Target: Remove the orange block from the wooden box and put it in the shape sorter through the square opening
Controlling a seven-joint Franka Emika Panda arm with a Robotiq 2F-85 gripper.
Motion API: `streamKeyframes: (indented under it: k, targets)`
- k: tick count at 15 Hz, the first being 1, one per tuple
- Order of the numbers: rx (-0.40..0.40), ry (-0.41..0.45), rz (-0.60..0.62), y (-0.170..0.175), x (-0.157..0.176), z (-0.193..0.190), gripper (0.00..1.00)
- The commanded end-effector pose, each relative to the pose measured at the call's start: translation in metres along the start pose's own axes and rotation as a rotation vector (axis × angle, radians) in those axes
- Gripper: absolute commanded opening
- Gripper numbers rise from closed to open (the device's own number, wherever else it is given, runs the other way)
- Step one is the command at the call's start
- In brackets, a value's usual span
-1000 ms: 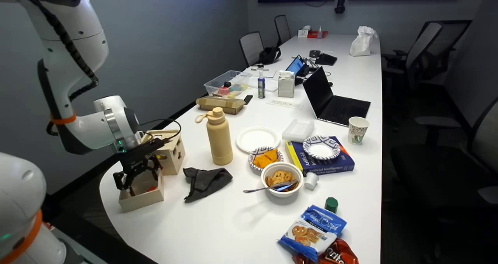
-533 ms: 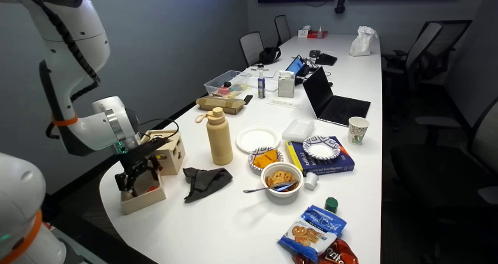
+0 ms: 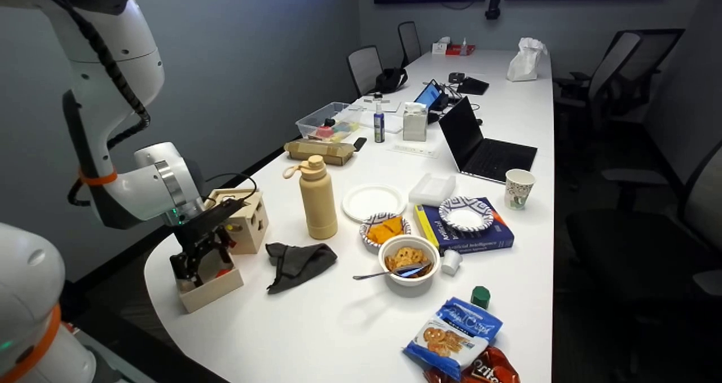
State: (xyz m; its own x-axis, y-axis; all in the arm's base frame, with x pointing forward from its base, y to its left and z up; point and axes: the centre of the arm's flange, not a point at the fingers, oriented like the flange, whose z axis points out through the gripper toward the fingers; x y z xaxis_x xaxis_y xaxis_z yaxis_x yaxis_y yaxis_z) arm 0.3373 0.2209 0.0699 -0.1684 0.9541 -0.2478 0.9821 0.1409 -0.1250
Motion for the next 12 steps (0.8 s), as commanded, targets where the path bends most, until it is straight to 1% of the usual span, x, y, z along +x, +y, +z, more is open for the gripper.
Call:
streamKeyframes:
  k: [1, 3, 5, 7, 12]
  targets:
    - [-0.020, 0.011, -0.046, 0.0058, -0.0007, 0.0085, 0.97]
    - [-0.026, 0.009, -0.058, 0.0070, -0.0017, 0.0109, 0.95]
    - [-0.036, 0.010, -0.071, 0.0083, -0.0025, 0.0118, 0.98]
    - [-0.039, 0.006, -0.079, 0.0085, -0.0021, 0.0128, 0.99]
    - [-0.043, -0.011, -0.099, 0.0065, -0.0037, 0.0171, 0.95]
